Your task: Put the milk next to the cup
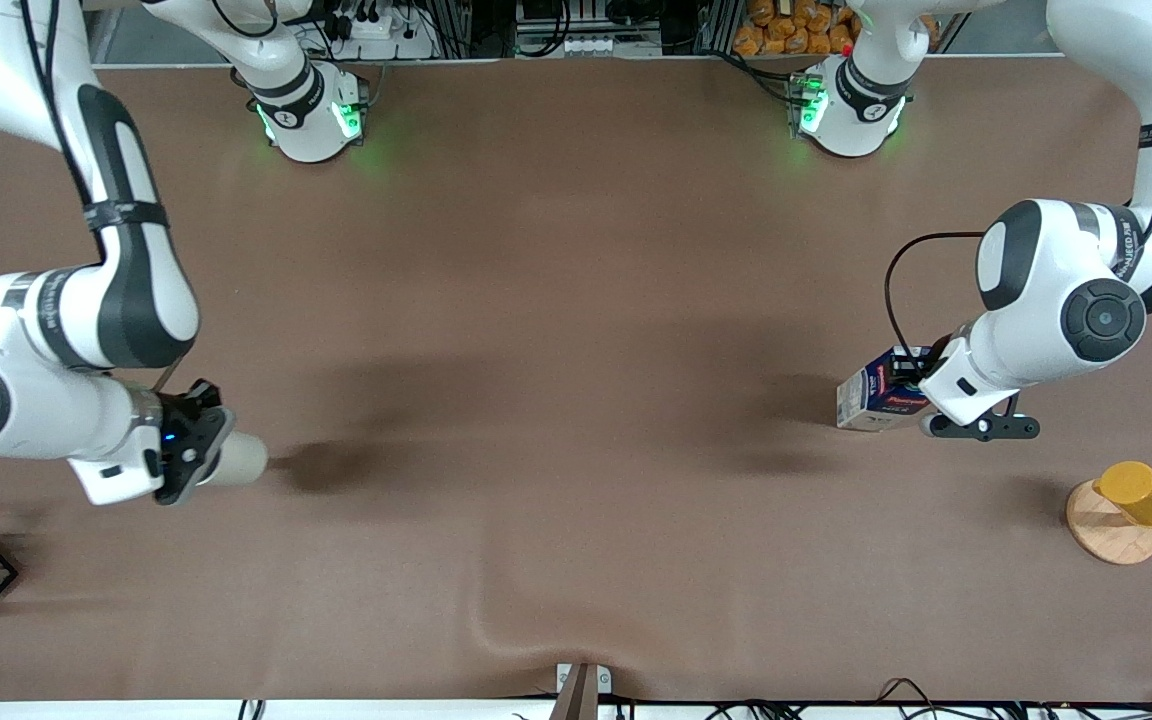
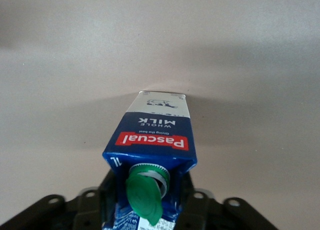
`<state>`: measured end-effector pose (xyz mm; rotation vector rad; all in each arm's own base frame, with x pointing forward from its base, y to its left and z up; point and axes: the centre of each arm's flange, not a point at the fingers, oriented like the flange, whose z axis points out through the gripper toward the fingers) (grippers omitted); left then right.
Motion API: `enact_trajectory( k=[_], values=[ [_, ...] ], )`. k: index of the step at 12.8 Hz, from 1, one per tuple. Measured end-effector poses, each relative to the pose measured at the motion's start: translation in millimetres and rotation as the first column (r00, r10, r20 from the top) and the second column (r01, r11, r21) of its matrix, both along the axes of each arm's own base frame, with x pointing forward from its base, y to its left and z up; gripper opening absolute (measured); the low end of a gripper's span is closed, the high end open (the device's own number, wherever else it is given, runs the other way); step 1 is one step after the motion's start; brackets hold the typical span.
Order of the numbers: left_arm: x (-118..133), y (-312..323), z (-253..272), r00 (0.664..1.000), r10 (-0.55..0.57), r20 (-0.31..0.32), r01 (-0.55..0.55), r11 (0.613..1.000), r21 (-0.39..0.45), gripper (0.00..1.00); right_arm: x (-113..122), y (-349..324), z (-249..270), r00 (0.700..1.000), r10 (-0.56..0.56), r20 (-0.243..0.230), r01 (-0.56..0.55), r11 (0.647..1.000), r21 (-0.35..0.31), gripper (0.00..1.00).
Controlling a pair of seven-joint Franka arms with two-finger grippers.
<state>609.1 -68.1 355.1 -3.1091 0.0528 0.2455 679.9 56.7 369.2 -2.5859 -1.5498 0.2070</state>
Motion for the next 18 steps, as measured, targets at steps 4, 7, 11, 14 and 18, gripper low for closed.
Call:
enact_trajectory(
  k=[4, 7, 11, 14, 18],
  values=[
    [1, 0, 2, 1.0, -0.001, 0.004, 0.001, 1.0, -0.001, 0.42, -19, 109, -3, 1.0, -0.008, -0.021, 0.008, 1.0, 0.02, 0.05],
    [2, -1, 6, 1.0, -0.001, 0.011, 0.001, 1.0, -0.001, 0.43, -44, 205, -2, 1.0, 0.001, 0.015, -0.002, 1.0, 0.013, 0.05],
    [-3, -9, 35, 0.999, -0.014, 0.033, 0.014, 1.0, 0.001, 0.43, -71, 286, -4, 0.993, 0.067, 0.096, -0.071, 0.997, 0.04, 0.05],
    [-10, -19, 68, 0.998, -0.032, 0.046, 0.032, 0.999, 0.005, 0.43, -93, 340, -26, 0.989, 0.045, 0.138, -0.054, 0.997, 0.057, 0.05],
    [-15, -36, 116, 0.996, -0.06, 0.069, 0.06, 0.998, 0.006, 0.43, -129, 403, -76, 0.989, 0.02, 0.148, -0.03, 0.998, 0.062, 0.05]
  ],
)
